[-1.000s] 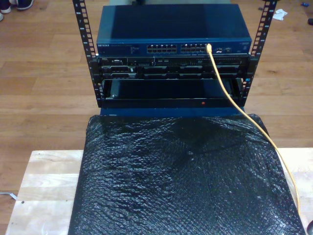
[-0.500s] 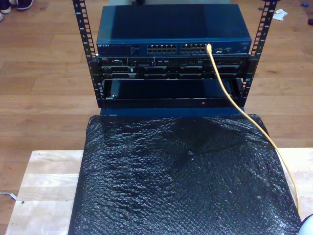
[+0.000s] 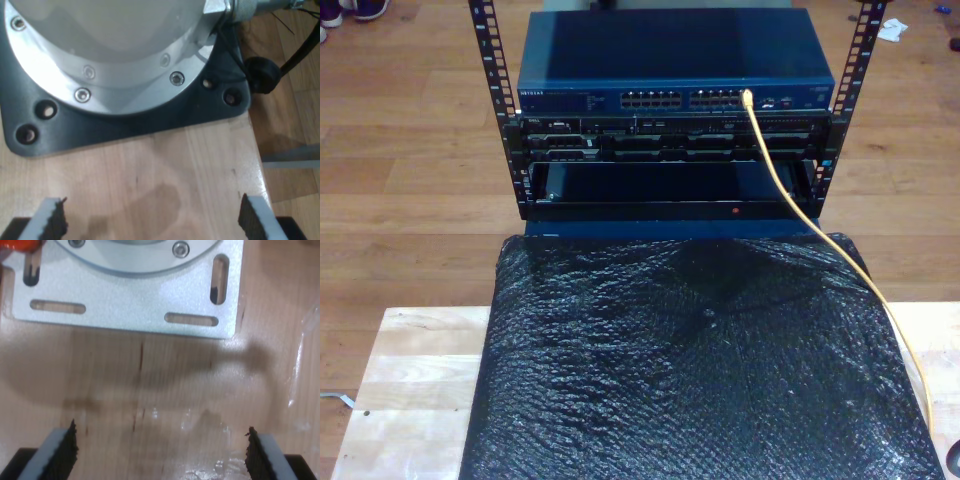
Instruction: Grab the cable and plug it in
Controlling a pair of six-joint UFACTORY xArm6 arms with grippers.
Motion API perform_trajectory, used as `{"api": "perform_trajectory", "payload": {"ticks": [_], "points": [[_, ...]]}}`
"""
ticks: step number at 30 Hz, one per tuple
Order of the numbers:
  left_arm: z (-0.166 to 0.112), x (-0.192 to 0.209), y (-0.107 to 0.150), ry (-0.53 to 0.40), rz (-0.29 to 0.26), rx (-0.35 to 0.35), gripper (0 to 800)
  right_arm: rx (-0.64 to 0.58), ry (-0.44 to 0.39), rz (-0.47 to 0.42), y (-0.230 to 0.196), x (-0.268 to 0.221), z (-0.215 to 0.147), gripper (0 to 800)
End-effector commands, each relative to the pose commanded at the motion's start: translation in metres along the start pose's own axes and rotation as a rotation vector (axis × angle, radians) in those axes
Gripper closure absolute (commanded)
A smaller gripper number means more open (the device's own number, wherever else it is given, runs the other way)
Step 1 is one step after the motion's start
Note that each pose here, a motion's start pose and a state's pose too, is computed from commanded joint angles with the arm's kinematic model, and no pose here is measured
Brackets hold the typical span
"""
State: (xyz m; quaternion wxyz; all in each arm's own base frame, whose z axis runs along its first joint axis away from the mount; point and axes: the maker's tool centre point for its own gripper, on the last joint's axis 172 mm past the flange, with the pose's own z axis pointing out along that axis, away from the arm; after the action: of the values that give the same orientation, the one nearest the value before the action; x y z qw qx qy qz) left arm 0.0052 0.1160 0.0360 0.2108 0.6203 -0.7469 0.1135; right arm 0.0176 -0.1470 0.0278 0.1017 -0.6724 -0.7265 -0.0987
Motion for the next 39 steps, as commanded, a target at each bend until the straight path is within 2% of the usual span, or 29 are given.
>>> {"api": "perform_trajectory", "payload": {"ticks": [7, 39], "points": [[0.0, 0.0, 0.0, 0.002, 0.0, 0.0, 0, -0.001, -0.092, 0.001, 0.0, -0.014, 0.0, 0], [0.0, 0.0, 0.0, 0.002, 0.0, 0.0, 0, -0.001, -0.097, 0.001, 0.0, -0.015, 0.0, 0]]}}
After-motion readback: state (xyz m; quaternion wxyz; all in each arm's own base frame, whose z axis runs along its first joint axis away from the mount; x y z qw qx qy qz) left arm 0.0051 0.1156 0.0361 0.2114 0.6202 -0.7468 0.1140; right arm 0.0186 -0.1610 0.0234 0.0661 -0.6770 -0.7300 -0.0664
